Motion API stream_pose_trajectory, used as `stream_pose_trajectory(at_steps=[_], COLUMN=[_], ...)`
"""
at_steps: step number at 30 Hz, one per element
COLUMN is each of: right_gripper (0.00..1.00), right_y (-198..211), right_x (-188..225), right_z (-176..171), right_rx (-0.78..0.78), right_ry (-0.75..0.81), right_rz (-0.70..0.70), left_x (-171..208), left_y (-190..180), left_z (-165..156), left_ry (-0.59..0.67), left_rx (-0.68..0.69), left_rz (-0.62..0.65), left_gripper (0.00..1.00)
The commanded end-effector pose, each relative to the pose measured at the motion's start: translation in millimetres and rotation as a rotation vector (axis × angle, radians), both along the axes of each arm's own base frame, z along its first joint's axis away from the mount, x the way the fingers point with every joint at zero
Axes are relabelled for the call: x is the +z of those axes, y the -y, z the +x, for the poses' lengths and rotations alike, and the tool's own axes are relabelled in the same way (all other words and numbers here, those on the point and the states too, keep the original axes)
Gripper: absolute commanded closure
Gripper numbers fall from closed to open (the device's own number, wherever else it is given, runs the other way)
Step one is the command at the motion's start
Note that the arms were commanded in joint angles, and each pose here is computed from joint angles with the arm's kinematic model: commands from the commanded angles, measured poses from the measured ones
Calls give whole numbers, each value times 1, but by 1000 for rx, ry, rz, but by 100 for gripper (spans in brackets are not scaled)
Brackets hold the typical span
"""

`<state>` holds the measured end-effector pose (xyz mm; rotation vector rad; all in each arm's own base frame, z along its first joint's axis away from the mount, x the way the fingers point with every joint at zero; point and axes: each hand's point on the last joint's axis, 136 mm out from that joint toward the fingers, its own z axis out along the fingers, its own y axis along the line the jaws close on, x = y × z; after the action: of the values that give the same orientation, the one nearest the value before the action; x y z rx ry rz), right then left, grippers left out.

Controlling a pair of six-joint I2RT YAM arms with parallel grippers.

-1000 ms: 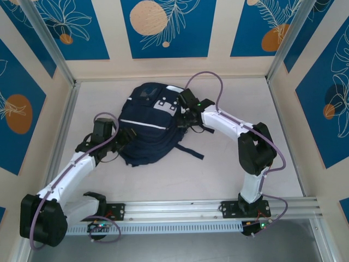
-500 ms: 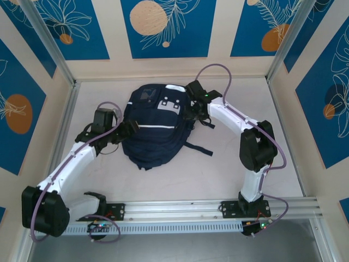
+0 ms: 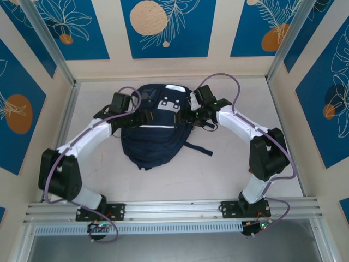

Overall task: Pack the student bag
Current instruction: Zip the student bag at the center of the table.

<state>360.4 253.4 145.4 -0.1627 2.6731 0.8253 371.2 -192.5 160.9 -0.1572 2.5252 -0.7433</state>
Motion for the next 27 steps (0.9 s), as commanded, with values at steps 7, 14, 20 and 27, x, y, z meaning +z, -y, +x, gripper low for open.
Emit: stream_pose_trajectory(at_steps=[7,14,20,27], right_gripper=[26,14,13,13], right_y=[-43,-52,-63,-66], right_x=[9,-1,-7,8], right_z=[2,11,11,-32], right_rx=[228,287,351,448], right_ry=[55,101,82,42], right_rz=[164,116,123,210], left_x=[-21,-48,-64,-70], left_y=[18,10,2,6], left_z=[37,44,40,40], left_ry=[-13,-84,-116,-133], left_rx=[-30,17,50,55], left_rz=[109,181,210,192], left_gripper=[52,57,59,59])
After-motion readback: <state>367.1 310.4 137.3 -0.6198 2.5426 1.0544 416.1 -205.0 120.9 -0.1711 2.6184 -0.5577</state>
